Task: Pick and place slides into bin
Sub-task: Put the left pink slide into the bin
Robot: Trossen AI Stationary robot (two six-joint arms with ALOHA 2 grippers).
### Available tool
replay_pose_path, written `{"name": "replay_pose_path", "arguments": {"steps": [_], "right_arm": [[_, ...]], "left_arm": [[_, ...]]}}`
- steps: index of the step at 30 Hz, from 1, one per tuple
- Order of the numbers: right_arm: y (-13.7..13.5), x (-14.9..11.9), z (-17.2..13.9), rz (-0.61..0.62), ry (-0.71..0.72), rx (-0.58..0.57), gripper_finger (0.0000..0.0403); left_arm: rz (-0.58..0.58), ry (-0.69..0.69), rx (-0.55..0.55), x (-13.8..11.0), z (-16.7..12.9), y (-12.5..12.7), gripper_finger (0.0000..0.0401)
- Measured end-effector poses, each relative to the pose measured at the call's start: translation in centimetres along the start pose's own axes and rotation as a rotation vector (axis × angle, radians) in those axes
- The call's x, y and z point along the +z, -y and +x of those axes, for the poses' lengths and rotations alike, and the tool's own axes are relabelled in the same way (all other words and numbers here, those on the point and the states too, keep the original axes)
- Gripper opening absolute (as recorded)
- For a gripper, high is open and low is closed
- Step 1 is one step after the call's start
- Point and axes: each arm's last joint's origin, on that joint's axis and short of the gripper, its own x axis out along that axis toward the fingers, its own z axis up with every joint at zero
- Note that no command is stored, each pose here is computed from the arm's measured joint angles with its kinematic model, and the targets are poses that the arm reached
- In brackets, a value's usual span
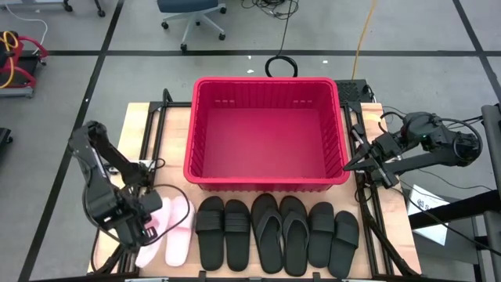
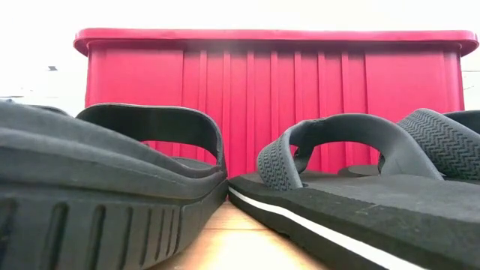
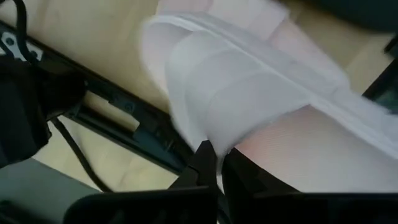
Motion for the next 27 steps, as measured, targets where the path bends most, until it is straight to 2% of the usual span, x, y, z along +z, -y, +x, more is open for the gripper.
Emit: {"name": "replay_pose_path", "arguments": {"steps": [9, 18, 27], "right_arm": [[0.0, 0.0, 0.0, -0.032, 0.0, 0.0, 0.0], [0.0, 0.0, 0.0, -0.032, 0.0, 0.0, 0.0], [0.0, 0.0, 0.0, -0.032, 0.0, 0.0, 0.0]], "left_arm": [[0.022, 0.195, -0.081, 3.0, -2.7, -0.2, 0.0], [0.108, 0.485, -0.136, 6.3, -7.6, -1.4, 0.0], [0.179, 0.669, -0.153, 8.3, -12.3, -3.6, 0.0]]}}
